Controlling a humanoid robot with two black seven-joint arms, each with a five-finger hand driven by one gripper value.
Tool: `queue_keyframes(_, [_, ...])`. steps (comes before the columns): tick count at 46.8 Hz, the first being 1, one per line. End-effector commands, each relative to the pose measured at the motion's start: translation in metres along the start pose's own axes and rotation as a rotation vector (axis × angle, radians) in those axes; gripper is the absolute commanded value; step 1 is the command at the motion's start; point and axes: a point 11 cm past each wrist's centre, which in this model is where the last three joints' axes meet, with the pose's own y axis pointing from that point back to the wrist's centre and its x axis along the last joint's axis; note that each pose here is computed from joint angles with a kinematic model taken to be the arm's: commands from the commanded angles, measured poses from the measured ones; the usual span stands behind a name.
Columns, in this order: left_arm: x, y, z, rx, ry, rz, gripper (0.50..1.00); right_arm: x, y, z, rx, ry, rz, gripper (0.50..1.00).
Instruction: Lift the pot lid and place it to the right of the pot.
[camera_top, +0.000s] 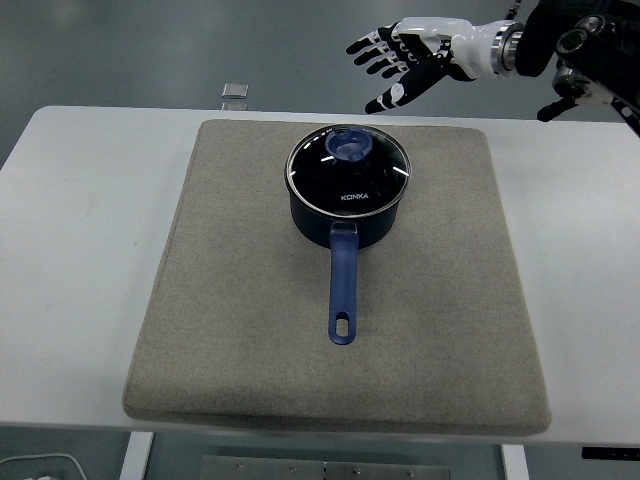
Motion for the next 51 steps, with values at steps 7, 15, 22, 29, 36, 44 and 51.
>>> queue_keyframes(7, [0.0, 0.0, 0.0, 0.0, 0.0, 0.0, 1.0, -0.019, -0.006, -0.013, -0.045, 0.234, -0.085, 0.905])
queue_keyframes(15, [0.0, 0.0, 0.0, 0.0, 0.0, 0.0, 1.0, -0.025, -0.009, -0.015, -0.07, 0.316, -0.102, 0.903])
queue_keyframes(22, [0.0, 0.0, 0.0, 0.0, 0.0, 0.0, 1.0, -0.032, -0.016, -0.016, -0.076, 0.362, -0.094, 0.901])
queue_keyframes(29, [0.0, 0.0, 0.0, 0.0, 0.0, 0.0, 1.0, -0.044, -0.026, -0.013, -0.095, 0.421, -0.101, 0.897])
queue_keyframes(36, [0.0, 0.0, 0.0, 0.0, 0.0, 0.0, 1.0, -0.046, -0.026, -0.01, -0.099, 0.424, -0.102, 0.887])
queue_keyframes(44, [0.0, 0.0, 0.0, 0.0, 0.0, 0.0, 1.0, -0.046, -0.026, -0.01, -0.099, 0.424, -0.099, 0.821])
queue_keyframes(51, [0.0, 0.0, 0.0, 0.0, 0.0, 0.0, 1.0, -0.046, -0.026, -0.012, -0.096, 0.425, -0.098, 0.797])
